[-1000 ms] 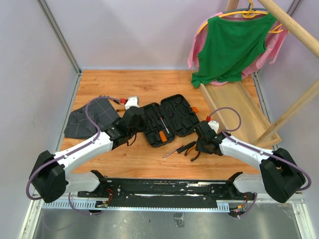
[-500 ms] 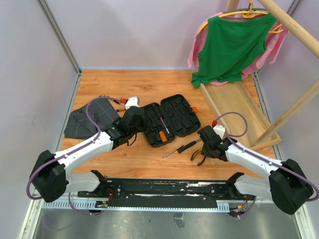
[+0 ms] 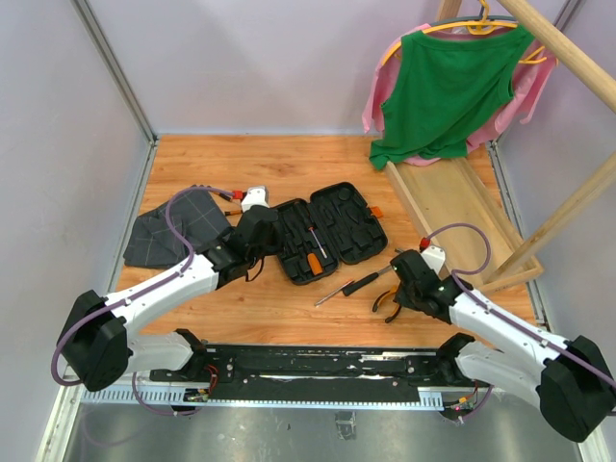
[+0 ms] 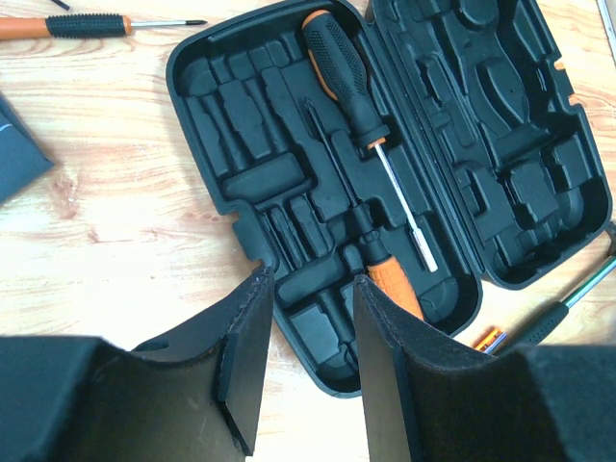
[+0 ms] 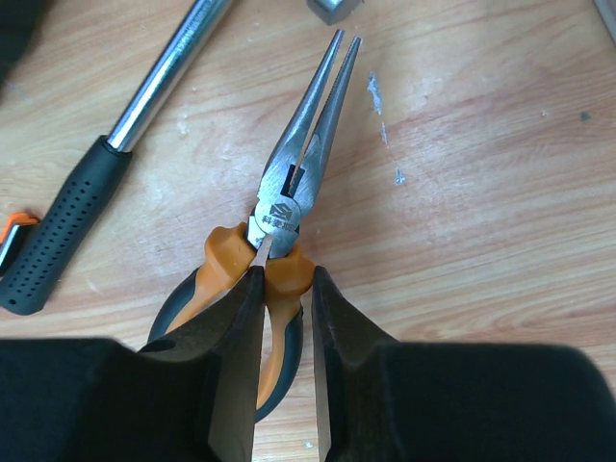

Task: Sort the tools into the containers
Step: Pick up the pliers at the center of the board.

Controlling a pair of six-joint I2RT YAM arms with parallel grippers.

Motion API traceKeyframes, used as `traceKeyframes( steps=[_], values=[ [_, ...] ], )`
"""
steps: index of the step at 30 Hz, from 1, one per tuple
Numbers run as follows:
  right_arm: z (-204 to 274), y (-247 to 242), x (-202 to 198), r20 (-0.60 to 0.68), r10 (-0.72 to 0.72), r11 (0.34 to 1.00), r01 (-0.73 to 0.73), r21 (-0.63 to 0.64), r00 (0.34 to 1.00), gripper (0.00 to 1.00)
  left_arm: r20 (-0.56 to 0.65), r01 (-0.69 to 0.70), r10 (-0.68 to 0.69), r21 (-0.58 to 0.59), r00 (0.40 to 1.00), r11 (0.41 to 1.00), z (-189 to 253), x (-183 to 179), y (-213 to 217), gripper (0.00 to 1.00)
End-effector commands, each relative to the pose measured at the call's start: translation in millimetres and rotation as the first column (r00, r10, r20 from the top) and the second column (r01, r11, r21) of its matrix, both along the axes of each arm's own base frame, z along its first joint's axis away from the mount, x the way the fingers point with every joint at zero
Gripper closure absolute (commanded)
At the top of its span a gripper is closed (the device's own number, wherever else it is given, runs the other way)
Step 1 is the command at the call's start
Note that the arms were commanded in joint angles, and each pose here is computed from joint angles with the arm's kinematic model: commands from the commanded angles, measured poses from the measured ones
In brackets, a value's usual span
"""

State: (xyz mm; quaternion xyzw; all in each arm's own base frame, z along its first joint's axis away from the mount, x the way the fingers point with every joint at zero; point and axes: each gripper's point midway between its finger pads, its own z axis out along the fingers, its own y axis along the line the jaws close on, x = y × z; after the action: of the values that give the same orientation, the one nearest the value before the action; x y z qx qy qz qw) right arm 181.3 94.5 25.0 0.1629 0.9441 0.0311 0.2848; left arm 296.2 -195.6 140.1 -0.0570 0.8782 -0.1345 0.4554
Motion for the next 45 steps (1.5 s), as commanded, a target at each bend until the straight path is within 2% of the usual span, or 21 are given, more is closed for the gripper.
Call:
traceKeyframes(
  steps=[1,9,16,27,36,42,45],
  values=[
    [6.2,-4.1,1.4,0.052,-0.024,1.0,0.024,0.01,0.998,0.99,0.031,-0.022,0.023,-0.032,0.999,0.999,7.4,4.7,0.9,0.57],
    [12.8,-1.9,4.4,0.111,0.0,0.999,-0.004,0.041,0.994,0.99,0.032,-0.012,0.013,-0.045,0.999,0.999,8.3,6.1,-3.2,0.57],
    [22.1,11.1,12.3,0.191,0.106,0.99,-0.121,0.067,0.976,0.99,0.034,0.004,-0.002,-0.06,0.999,0.998,10.1,6.7,-7.1,0.57],
    [59.9,21.0,30.8,0.393,0.241,0.962,-0.272,0.024,0.888,0.99,0.048,0.029,-0.024,-0.1,0.999,0.995,17.7,4.5,-11.3,0.54],
    [82.5,31.6,40.7,0.476,0.318,0.935,-0.353,-0.015,0.82,0.99,0.062,0.143,-0.135,-0.151,0.989,0.978,22.8,-2.5,-30.8,0.48],
    [94.8,35.6,52.4,0.481,0.323,0.937,-0.347,-0.041,0.815,0.99,0.087,0.249,-0.237,-0.18,0.968,0.952,28.7,-8.8,-47.7,0.46],
    [100.1,39.8,61.6,0.462,0.283,0.951,-0.31,-0.019,0.841,0.99,0.112,0.304,-0.287,-0.203,0.951,0.931,34.0,-13.6,-57.6,0.45]
  ],
)
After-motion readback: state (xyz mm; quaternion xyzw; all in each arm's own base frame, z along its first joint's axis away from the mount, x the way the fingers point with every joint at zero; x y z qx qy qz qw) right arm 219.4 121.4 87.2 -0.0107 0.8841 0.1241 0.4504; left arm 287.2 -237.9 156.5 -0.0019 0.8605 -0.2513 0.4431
